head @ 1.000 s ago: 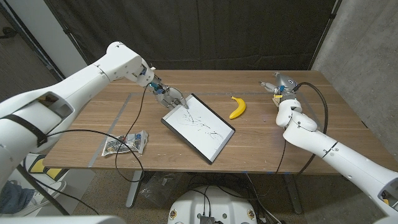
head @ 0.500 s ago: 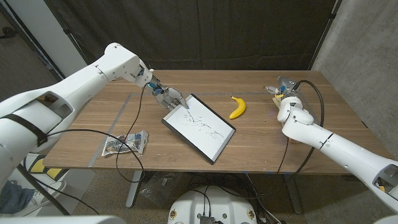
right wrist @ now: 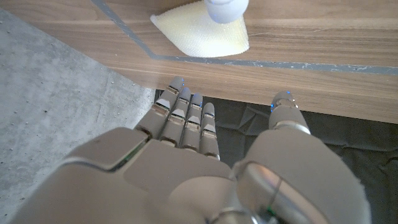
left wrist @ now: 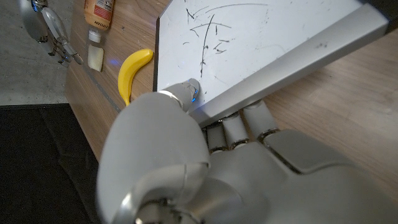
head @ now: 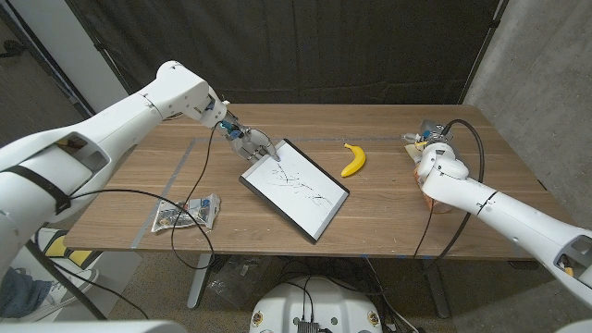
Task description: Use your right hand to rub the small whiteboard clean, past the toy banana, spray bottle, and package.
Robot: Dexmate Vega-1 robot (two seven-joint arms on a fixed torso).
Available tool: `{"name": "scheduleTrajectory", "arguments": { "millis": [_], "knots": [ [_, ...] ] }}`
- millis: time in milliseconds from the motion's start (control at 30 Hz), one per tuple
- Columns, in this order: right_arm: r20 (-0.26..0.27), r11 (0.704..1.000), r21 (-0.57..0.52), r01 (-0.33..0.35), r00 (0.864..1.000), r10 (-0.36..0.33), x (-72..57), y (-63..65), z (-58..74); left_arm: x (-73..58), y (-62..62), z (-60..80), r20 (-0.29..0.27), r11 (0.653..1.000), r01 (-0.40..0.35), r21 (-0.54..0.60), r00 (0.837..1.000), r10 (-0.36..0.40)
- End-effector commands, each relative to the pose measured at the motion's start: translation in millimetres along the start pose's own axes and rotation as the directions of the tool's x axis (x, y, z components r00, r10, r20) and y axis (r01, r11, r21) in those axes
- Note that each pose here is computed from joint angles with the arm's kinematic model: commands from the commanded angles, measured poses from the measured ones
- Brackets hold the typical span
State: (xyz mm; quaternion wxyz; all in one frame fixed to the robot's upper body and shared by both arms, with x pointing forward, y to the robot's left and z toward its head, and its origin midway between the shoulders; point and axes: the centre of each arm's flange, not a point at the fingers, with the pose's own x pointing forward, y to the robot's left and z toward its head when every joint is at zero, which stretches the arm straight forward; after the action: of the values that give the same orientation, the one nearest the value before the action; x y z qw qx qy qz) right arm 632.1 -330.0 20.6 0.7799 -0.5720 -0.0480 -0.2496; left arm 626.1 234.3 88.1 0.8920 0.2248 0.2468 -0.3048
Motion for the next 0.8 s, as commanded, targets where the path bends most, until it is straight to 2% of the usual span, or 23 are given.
{"name": "scheduleTrajectory", "arguments": {
  "millis": [33, 300, 633, 800],
  "knots": [
    [-0.034, 0.999, -0.019, -0.034, 0.999, 0.034, 13.0, 7.0, -7.7, -2.9, 2.7, 0.7, 0.006, 1.000, -0.014, 0.001, 1.000, 0.014],
    [-0.071, 0.998, -0.019, -0.063, 0.996, 0.061, 20.0, 14.7, -11.2, -3.4, 6.7, -0.5, 0.018, 1.000, -0.020, -0.015, 1.000, 0.020],
    [-0.078, 0.997, -0.031, -0.077, 0.994, 0.074, 22.1, 25.2, -10.4, 1.5, 8.5, 0.2, 0.020, 1.000, -0.009, -0.017, 1.000, 0.010],
    [-0.088, 0.995, -0.025, -0.096, 0.992, 0.093, 25.2, 30.8, -14.2, 0.9, 8.6, 0.9, 0.008, 1.000, -0.009, -0.013, 1.000, 0.009]
  ]
}}
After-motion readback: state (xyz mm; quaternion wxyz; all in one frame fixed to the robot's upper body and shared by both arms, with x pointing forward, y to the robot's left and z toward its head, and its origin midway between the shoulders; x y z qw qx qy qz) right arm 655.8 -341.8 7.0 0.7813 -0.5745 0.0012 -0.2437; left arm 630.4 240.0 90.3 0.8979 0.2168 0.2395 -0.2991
